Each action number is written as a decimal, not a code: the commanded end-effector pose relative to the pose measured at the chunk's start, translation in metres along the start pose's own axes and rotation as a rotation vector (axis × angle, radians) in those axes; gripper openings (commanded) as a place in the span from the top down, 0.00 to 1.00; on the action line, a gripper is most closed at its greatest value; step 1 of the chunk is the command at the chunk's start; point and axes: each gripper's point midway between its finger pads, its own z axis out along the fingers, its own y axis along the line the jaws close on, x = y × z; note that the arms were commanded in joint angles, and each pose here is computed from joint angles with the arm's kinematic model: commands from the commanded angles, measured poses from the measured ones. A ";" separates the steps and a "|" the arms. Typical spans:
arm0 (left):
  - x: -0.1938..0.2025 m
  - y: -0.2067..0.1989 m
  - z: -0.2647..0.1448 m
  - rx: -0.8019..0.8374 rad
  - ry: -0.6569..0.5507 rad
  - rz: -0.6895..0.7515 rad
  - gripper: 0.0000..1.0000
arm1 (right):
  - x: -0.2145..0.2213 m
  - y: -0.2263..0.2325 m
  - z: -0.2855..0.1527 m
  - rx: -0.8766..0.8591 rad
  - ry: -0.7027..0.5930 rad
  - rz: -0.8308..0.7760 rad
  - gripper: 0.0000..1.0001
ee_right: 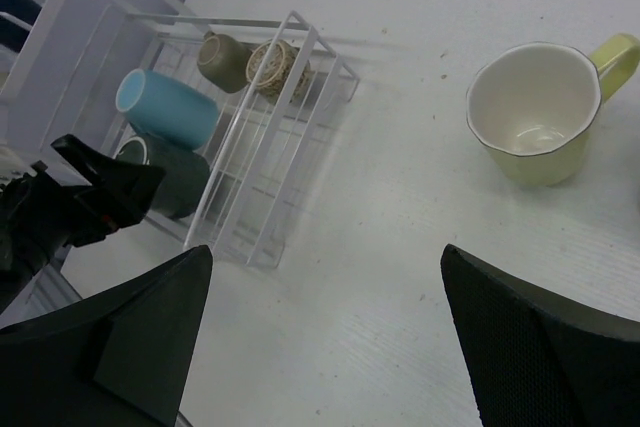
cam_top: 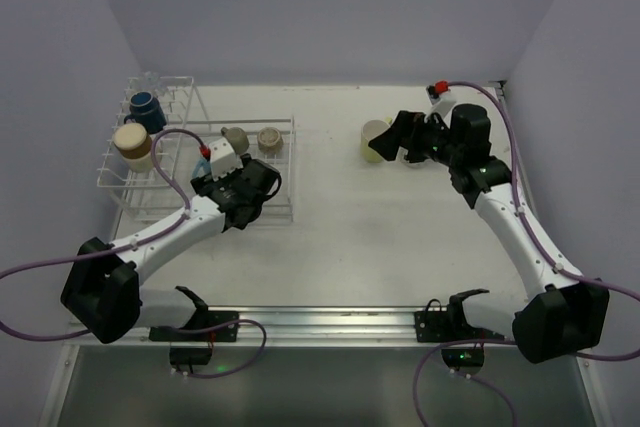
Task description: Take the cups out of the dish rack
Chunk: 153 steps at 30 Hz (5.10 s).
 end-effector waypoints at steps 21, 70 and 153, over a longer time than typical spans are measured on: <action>-0.013 0.002 0.044 -0.105 -0.089 -0.068 0.11 | 0.005 0.038 -0.004 -0.151 0.012 -0.060 0.01; -0.128 -0.112 -0.248 1.578 0.078 -0.674 0.88 | 0.044 0.224 -0.025 -0.930 -0.153 0.266 0.35; -0.055 -0.018 -0.125 0.862 -0.117 0.111 0.00 | -0.073 -0.254 -0.028 0.782 -0.080 0.379 0.29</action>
